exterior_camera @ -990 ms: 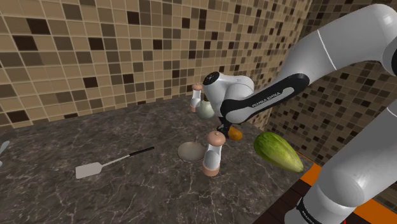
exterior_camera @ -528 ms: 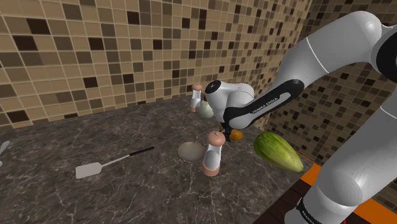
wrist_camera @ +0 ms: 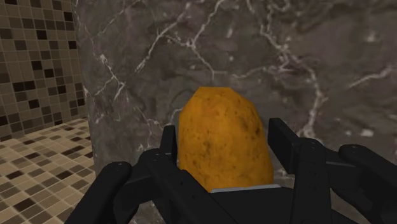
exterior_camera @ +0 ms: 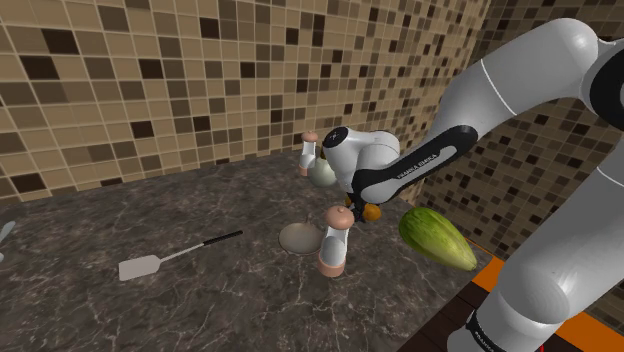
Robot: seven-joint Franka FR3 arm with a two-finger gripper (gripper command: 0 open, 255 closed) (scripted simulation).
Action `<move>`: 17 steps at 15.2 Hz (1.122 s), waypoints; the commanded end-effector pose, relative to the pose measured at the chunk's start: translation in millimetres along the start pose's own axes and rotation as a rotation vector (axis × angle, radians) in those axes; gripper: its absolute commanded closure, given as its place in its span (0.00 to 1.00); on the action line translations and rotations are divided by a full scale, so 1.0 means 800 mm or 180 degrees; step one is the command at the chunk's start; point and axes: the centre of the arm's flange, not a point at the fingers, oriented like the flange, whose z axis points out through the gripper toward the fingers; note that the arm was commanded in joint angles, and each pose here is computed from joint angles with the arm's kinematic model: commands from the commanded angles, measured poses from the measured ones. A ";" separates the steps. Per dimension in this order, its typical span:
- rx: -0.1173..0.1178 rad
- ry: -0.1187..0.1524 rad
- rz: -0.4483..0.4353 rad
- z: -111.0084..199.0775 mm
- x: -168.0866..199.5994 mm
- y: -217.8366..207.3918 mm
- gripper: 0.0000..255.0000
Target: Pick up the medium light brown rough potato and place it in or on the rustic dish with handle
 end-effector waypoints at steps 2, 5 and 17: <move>0.0000 0.0000 0.0000 0.000 0.000 0.000 1.00; 0.0000 0.0000 0.0000 0.000 0.000 0.000 1.00; 0.0000 0.0000 0.0000 -0.044 -0.005 0.029 1.00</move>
